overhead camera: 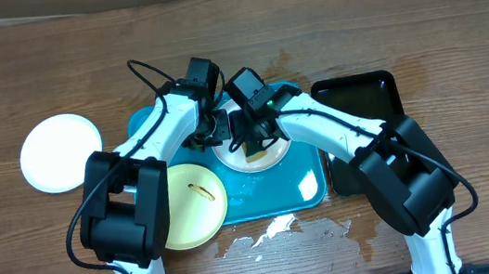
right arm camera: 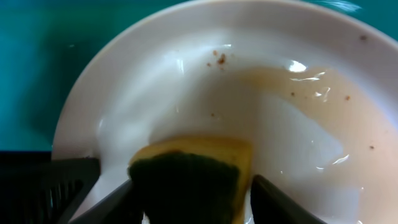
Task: Clean dirty plates on tray and stack at the side
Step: 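Scrub the white plate again with the sponge in right gripper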
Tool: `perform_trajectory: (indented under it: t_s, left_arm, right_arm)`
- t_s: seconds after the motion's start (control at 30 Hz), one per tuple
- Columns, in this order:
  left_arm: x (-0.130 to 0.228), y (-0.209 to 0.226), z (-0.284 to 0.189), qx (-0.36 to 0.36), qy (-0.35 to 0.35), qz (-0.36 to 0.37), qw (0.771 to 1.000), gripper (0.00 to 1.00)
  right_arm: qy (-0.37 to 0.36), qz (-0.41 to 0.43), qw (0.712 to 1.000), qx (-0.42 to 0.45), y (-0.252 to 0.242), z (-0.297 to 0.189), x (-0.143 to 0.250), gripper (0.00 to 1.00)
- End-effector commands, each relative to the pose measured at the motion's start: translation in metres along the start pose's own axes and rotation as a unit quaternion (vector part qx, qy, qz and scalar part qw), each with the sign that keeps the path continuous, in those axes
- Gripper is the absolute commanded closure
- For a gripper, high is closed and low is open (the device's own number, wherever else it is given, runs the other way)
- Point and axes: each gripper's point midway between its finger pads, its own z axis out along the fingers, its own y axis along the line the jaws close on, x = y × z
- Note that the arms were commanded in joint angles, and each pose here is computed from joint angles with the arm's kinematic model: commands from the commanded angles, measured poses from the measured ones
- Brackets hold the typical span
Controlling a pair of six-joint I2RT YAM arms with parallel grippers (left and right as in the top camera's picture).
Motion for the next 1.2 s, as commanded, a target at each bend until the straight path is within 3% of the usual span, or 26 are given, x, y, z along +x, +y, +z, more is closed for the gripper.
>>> perform_trajectory:
  t_s: [0.0,0.07,0.17,0.23,0.27,0.33,0.43,0.6,0.8,0.87,0.9,0.93,0.97,1.0,1.13,1.17]
  left_arm:
    - [0.003,0.007,0.005,-0.009,0.009,-0.001,1.000,0.85]
    - [0.003,0.007,0.005,-0.009,0.009,0.000,1.000,0.87]
    - [0.003,0.007,0.005,-0.009,0.009,0.000,1.000,0.88]
    - [0.004,0.007,0.005,-0.009,0.010,0.002,1.000,0.88]
    - [0.004,0.006,0.005,-0.006,0.012,0.006,1.000,0.87]
    - [0.005,0.004,0.005,0.000,0.014,0.011,1.000,0.84]
    - [0.005,0.004,0.005,0.001,0.014,0.013,1.000,0.83]
    - [0.005,0.003,0.005,0.001,0.013,0.013,1.000,0.82]
    - [0.005,0.003,0.005,0.001,0.013,0.013,1.000,0.82]
    - [0.005,0.003,0.005,0.001,0.013,0.013,1.000,0.82]
    - [0.005,0.003,0.005,0.001,0.014,0.013,1.000,0.82]
    - [0.005,0.003,0.005,0.001,0.014,0.013,1.000,0.82]
    - [0.005,0.003,0.005,0.001,0.014,0.013,1.000,0.82]
    - [0.005,0.003,0.005,0.001,0.014,0.013,1.000,0.82]
    - [0.005,0.003,0.005,0.001,0.013,0.013,1.000,0.82]
    - [0.005,0.003,0.005,0.001,0.013,0.013,1.000,0.82]
  right_arm:
    - [-0.024,0.005,0.999,0.020,-0.010,0.000,-0.015,0.87]
    - [-0.026,0.006,0.999,0.022,-0.011,0.000,-0.017,0.96]
    - [-0.035,0.005,0.999,0.015,-0.008,0.000,-0.021,0.94]
    - [-0.049,-0.003,0.999,0.007,-0.004,-0.003,-0.029,0.56]
    - [-0.055,-0.006,0.998,0.002,-0.002,-0.006,-0.034,0.42]
    - [-0.065,-0.001,0.998,-0.001,-0.004,-0.016,-0.044,0.32]
    - [-0.055,0.009,0.998,-0.004,-0.010,-0.028,-0.046,0.29]
    - [0.023,0.015,0.999,-0.047,-0.003,-0.026,-0.012,0.30]
    - [0.027,-0.001,0.999,-0.036,0.004,-0.010,0.003,0.31]
    - [0.013,-0.003,1.000,-0.023,0.002,-0.008,-0.001,0.36]
    - [0.007,-0.002,1.000,-0.020,0.001,-0.008,-0.004,0.40]
    - [0.000,-0.002,1.000,-0.018,0.001,-0.008,-0.007,0.52]
    - [-0.005,-0.003,1.000,-0.017,0.001,-0.008,-0.009,0.80]
    - [-0.009,-0.003,1.000,-0.017,0.001,-0.008,-0.011,0.96]
    - [-0.016,-0.003,1.000,-0.014,0.000,-0.008,-0.014,0.95]
    - [-0.017,-0.003,1.000,-0.014,0.000,-0.008,-0.014,0.72]
